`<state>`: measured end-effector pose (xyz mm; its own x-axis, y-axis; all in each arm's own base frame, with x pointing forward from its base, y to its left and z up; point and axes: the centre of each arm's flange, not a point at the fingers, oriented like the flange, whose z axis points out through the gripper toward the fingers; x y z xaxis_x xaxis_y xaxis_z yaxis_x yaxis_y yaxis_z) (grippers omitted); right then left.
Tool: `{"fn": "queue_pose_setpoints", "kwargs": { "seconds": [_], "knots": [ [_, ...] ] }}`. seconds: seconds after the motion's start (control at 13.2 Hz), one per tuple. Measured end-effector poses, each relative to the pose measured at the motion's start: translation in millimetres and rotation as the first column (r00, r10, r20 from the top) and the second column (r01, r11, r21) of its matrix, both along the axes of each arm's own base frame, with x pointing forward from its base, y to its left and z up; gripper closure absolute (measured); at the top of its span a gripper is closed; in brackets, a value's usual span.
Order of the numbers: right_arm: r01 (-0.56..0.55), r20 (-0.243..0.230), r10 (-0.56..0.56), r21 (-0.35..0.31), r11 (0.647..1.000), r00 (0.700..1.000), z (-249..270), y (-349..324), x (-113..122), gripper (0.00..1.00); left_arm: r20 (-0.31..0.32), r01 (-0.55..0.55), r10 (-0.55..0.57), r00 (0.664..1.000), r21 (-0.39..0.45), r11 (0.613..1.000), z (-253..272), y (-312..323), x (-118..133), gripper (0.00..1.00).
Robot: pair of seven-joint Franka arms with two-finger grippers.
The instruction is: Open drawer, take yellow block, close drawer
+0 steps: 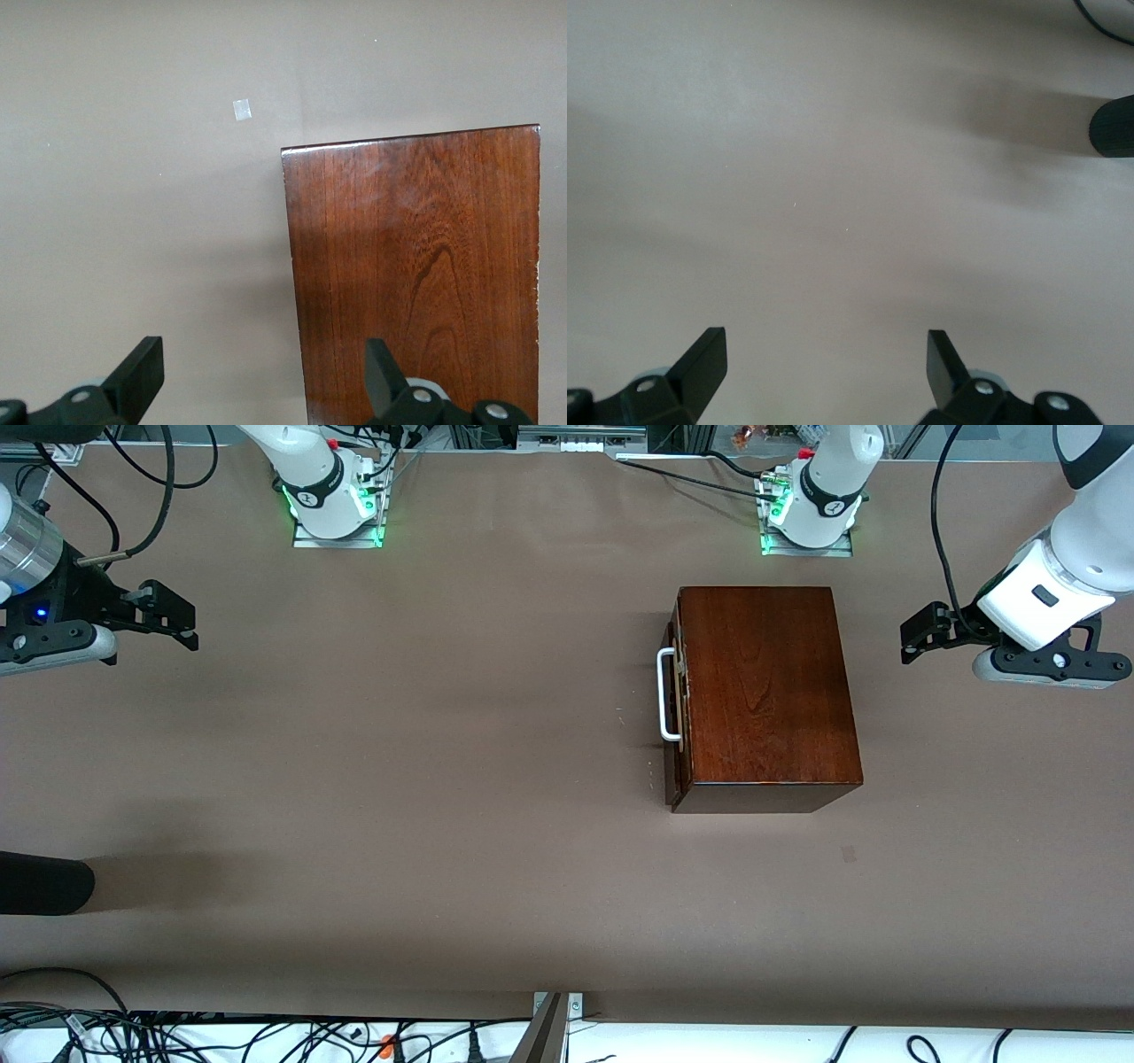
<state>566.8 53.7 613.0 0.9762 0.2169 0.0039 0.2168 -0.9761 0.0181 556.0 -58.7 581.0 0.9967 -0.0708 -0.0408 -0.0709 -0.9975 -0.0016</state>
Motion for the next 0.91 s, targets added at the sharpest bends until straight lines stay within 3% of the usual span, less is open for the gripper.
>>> {"fn": "queue_pose_setpoints", "kwargs": {
  "seconds": [0.38, 0.68, 0.91],
  "knots": [
    [0.0, 0.0, 0.0, 0.0, 1.0, 1.0, 0, 0, 0, 0.0, -0.074, 0.043, -0.045, 0.996, -0.028, 0.999, -5, -28, -11, 0.0],
    [0.0, 0.0, 0.0, 0.0, 1.0, 1.0, 0, 0, 0, 0.0, -0.091, 0.143, -0.147, 0.985, -0.05, 0.988, -40, -114, -7, 0.0],
    [0.001, 0.0, -0.001, 0.0, 1.0, 1.0, 0, 0, 0, 0.0, -0.106, 0.08, -0.086, 0.991, -0.063, 0.995, -63, -183, -2, 0.0]
  ]
}}
